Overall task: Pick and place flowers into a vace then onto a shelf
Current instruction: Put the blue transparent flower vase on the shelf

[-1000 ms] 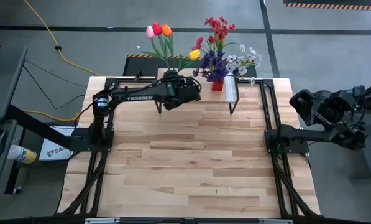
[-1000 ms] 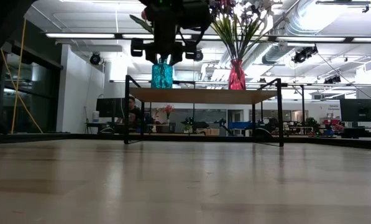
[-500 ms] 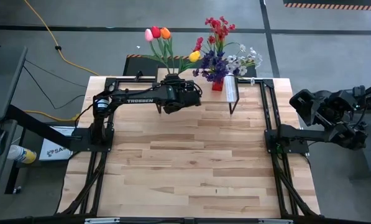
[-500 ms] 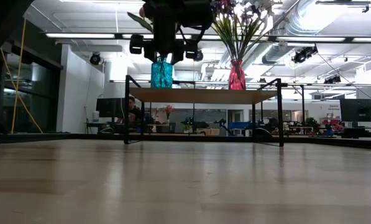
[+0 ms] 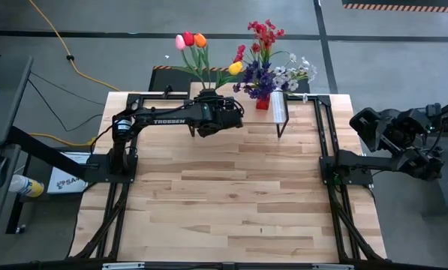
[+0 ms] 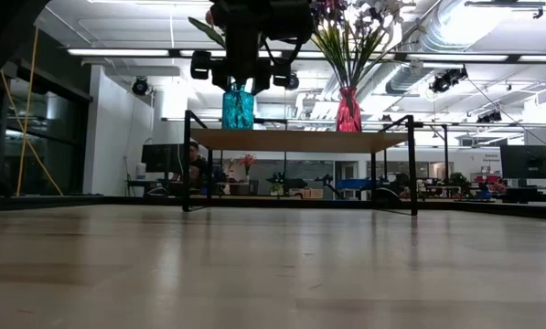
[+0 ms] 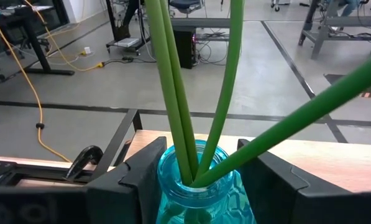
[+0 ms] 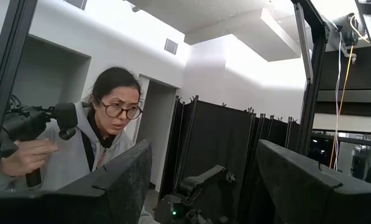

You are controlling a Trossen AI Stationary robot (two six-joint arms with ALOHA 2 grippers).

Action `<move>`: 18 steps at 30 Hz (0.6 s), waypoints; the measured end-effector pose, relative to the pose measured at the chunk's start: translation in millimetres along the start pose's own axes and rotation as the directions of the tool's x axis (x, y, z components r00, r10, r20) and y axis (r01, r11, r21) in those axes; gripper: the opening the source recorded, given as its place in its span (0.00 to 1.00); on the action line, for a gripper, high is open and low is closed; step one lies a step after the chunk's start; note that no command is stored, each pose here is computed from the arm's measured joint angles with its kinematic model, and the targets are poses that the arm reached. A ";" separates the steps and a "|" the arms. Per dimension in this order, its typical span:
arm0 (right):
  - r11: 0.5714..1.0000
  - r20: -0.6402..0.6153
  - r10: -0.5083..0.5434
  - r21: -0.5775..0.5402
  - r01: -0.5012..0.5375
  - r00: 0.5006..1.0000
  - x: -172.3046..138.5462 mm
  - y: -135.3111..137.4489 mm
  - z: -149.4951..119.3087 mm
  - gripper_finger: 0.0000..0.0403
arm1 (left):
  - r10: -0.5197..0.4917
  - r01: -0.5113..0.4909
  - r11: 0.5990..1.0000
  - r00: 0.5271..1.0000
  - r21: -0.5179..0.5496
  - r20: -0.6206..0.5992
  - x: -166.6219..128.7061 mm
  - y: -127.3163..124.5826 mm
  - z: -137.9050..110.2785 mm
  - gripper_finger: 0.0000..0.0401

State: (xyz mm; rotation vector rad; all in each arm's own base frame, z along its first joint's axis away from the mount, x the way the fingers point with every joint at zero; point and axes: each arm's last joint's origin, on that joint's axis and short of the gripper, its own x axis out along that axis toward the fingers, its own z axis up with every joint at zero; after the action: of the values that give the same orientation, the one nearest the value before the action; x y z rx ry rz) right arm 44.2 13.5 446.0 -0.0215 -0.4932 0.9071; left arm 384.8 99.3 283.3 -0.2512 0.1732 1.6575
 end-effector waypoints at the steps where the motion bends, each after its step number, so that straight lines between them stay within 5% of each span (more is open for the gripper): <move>1: 1.000 0.000 0.000 0.000 0.000 1.000 0.0 0.0 0.0 0.69 | 0.000 0.000 1.000 1.000 -0.001 -0.001 0.0 0.0 0.0 0.57; 11: 1.000 -0.001 -0.001 0.003 0.001 1.000 0.0 -0.1 -0.1 0.69 | -0.001 0.001 1.000 1.000 0.000 -0.002 0.0 -0.1 -0.1 0.57; 18: 1.000 -0.003 -0.003 0.008 0.003 1.000 0.0 -0.4 -0.6 0.69 | 0.001 -0.001 1.000 1.000 0.000 0.002 0.1 -0.2 -0.2 0.72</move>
State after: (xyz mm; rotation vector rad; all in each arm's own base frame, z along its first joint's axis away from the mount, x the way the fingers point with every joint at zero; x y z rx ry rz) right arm 44.8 13.3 445.6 -0.0152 -0.4864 0.9063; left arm 385.0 99.3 283.1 -0.2497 0.1718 1.6582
